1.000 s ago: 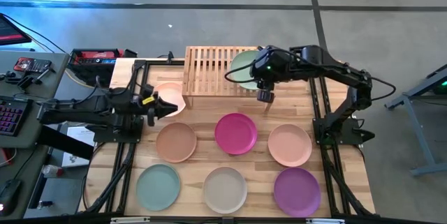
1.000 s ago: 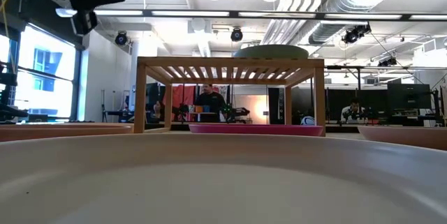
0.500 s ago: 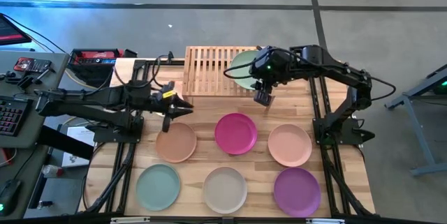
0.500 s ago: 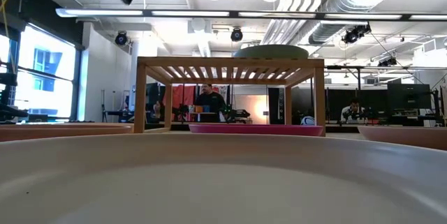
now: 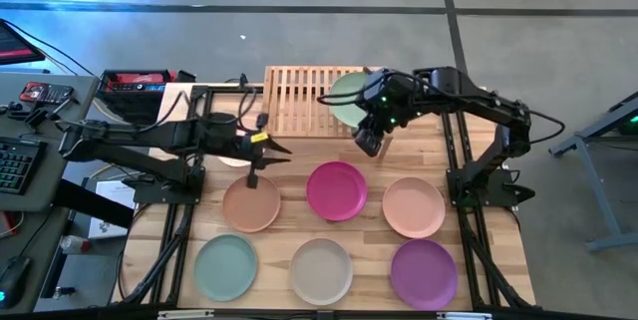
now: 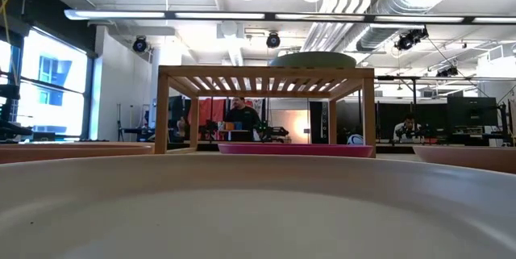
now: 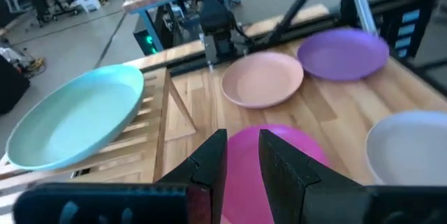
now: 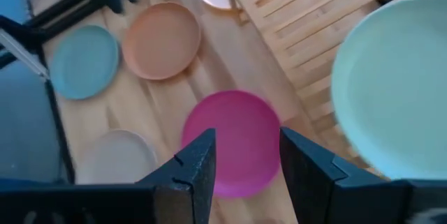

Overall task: Place and stack plates onto a shelf
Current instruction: Stack the pink plate on top of the green plate on the shelf

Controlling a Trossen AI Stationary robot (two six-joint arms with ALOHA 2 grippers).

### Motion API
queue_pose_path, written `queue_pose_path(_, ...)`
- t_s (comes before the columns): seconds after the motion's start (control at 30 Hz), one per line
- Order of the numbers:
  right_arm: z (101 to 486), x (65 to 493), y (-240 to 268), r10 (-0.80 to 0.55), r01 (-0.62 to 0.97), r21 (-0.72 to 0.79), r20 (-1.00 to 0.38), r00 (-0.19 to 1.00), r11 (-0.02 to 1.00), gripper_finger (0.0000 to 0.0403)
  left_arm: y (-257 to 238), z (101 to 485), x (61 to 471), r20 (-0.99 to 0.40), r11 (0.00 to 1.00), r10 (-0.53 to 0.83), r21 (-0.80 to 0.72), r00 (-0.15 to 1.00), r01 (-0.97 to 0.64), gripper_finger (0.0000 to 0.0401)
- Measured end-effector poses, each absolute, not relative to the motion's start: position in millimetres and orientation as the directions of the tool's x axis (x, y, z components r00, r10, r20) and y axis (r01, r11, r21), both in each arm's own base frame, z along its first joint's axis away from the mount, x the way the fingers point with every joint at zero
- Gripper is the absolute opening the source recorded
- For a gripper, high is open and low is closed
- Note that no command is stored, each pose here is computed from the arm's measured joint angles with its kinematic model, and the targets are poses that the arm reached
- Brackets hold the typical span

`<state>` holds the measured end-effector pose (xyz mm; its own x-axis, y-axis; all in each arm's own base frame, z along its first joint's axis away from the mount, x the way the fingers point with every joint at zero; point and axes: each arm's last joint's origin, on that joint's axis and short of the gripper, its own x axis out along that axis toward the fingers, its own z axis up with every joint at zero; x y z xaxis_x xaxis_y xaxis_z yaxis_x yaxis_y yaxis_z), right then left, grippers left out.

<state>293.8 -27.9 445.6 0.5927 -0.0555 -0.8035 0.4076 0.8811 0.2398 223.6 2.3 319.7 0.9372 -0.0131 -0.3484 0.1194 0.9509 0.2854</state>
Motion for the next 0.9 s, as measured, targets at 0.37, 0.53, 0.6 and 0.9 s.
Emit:
queue_pose_path(0.37, 446, 295, -2, -0.153, 0.505, 0.213, -0.794, 0.589, 0.836, 0.0133, -9, 280, 258, -0.515, 0.884, -0.046, 0.378, 0.856, 0.275, 0.0074)
queue_pose_path(0.53, 446, 295, 3, -0.171, 0.51, 0.2, -0.789, 0.59, 0.837, 0.0133, -14, 261, 271, -0.573, 0.857, -0.054, 0.394, 0.817, 0.333, 0.0074)
queue_pose_path(0.6, 446, 295, 4, -0.188, 0.515, 0.186, -0.786, 0.589, 0.837, 0.0133, -16, 254, 276, -0.593, 0.829, -0.06, 0.418, 0.803, 0.371, 0.0074)
queue_pose_path(0.9, 446, 295, 4, -0.192, 0.532, 0.198, -0.785, 0.589, 0.823, 0.0133, -31, 224, 292, -0.674, 0.75, -0.088, 0.44, 0.733, 0.494, 0.0074)
